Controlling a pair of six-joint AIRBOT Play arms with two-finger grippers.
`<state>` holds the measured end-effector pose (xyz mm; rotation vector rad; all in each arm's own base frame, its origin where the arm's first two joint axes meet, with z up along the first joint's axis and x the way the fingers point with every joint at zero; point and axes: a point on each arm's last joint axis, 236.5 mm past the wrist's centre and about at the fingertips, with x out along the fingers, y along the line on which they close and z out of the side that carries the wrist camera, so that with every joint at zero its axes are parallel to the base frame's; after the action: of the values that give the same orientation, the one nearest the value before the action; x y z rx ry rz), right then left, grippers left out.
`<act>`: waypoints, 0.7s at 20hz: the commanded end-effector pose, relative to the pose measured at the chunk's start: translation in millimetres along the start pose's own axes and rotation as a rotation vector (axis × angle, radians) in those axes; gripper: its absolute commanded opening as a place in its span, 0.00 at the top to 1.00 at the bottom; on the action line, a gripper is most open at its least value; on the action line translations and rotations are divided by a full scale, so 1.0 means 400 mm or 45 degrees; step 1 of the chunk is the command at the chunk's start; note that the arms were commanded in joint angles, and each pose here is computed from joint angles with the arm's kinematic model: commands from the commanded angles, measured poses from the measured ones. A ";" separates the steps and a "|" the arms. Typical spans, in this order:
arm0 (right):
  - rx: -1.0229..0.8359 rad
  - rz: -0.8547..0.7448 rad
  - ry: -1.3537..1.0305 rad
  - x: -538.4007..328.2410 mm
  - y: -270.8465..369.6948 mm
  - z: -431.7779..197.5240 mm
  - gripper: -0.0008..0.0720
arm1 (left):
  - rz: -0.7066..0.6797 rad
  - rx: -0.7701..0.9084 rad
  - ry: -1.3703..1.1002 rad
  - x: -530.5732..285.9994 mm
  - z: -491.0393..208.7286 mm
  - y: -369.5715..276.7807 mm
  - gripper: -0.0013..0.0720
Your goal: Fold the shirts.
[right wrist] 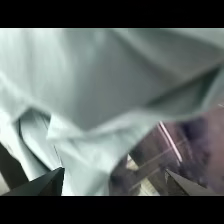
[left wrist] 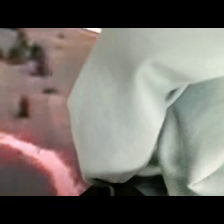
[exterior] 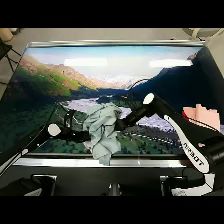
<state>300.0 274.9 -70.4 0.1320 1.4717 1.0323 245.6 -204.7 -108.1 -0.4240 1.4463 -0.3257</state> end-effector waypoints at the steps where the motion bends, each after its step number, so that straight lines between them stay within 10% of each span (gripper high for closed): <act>1: 0.054 -0.036 -0.108 0.061 0.018 0.062 0.01 | -0.004 0.062 -0.011 -0.001 0.004 -0.003 0.95; 6: 0.206 -0.042 -0.134 0.103 0.013 0.078 0.13 | -0.026 0.092 -0.060 -0.023 0.020 -0.020 0.95; 8: 0.202 -0.045 -0.119 0.111 0.009 0.071 0.57 | -0.032 0.101 -0.071 -0.030 0.026 -0.027 0.95; 9: 0.197 -0.044 -0.120 0.106 0.011 0.072 0.97 | -0.028 0.119 -0.083 -0.037 0.034 -0.031 0.95; 14: -0.227 -0.337 -0.112 -0.150 -0.024 0.101 0.97 | 0.102 0.436 -0.329 -0.256 0.188 -0.078 0.96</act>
<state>333.4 295.3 -58.5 0.1081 1.3557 0.9312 285.6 -200.6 -47.2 -0.2709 1.2457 -0.4305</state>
